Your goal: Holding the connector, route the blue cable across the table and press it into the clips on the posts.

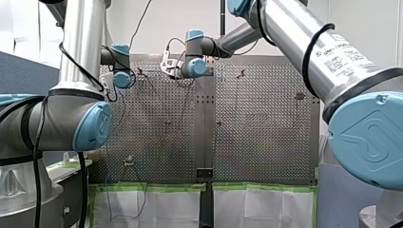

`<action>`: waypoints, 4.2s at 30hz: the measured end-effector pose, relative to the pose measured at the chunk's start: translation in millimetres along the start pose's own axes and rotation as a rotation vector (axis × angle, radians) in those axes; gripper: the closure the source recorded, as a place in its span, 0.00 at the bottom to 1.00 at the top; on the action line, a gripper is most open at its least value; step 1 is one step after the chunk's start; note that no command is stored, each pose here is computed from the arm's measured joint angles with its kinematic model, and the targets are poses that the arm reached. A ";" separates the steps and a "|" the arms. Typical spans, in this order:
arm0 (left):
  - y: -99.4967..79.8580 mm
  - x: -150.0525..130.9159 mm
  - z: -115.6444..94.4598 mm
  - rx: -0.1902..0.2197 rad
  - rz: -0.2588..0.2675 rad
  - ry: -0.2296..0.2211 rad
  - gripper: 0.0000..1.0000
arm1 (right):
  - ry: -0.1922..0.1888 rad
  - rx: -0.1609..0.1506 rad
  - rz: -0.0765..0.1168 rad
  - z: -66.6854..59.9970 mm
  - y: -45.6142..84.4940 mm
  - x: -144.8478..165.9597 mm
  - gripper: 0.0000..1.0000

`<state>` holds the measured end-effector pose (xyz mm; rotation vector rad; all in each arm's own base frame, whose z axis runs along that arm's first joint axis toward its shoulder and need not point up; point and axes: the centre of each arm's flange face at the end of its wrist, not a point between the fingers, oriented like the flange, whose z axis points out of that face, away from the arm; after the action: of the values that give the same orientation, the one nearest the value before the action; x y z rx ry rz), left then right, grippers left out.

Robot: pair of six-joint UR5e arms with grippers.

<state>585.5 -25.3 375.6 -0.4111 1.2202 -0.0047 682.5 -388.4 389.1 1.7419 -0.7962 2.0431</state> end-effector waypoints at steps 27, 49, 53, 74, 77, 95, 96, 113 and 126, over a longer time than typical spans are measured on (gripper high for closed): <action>11.4 3.8 -2.2 -0.031 -0.030 0.044 0.07 | 0.028 -0.057 -0.002 3.5 7.5 10.5 1.00; 7.3 -8.4 -65.7 -0.082 -0.074 0.208 0.00 | 0.018 -0.082 -0.009 1.8 9.3 9.2 1.00; 4.5 -10.4 -84.5 -0.062 -0.080 0.252 0.00 | 0.015 -0.084 -0.008 1.5 9.3 8.8 1.00; -30.0 -60.4 -152.6 0.065 -0.049 0.289 0.00 | 0.001 -0.129 -0.018 -0.7 12.6 14.1 1.00; -37.8 -69.3 -159.9 0.094 -0.032 0.287 0.00 | 0.001 -0.138 -0.019 -0.7 13.2 16.7 1.00; -74.0 -65.7 -175.2 0.261 0.094 0.331 0.00 | -0.003 -0.152 -0.020 -1.0 16.9 18.2 1.00; -75.5 -66.0 -173.8 0.264 0.101 0.329 0.00 | -0.003 -0.153 -0.020 -0.9 17.7 18.4 1.00; -99.7 -61.6 -158.4 0.285 0.137 0.306 0.00 | 0.000 -0.165 -0.021 0.3 27.2 19.6 1.00; -96.3 -58.5 -148.5 0.192 0.147 0.285 0.00 | -0.005 -0.154 -0.031 1.3 27.6 17.7 1.00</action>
<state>450.2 -146.7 417.1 -0.1550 1.5147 -0.0556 663.9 -412.6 401.1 1.6652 -0.8972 1.9042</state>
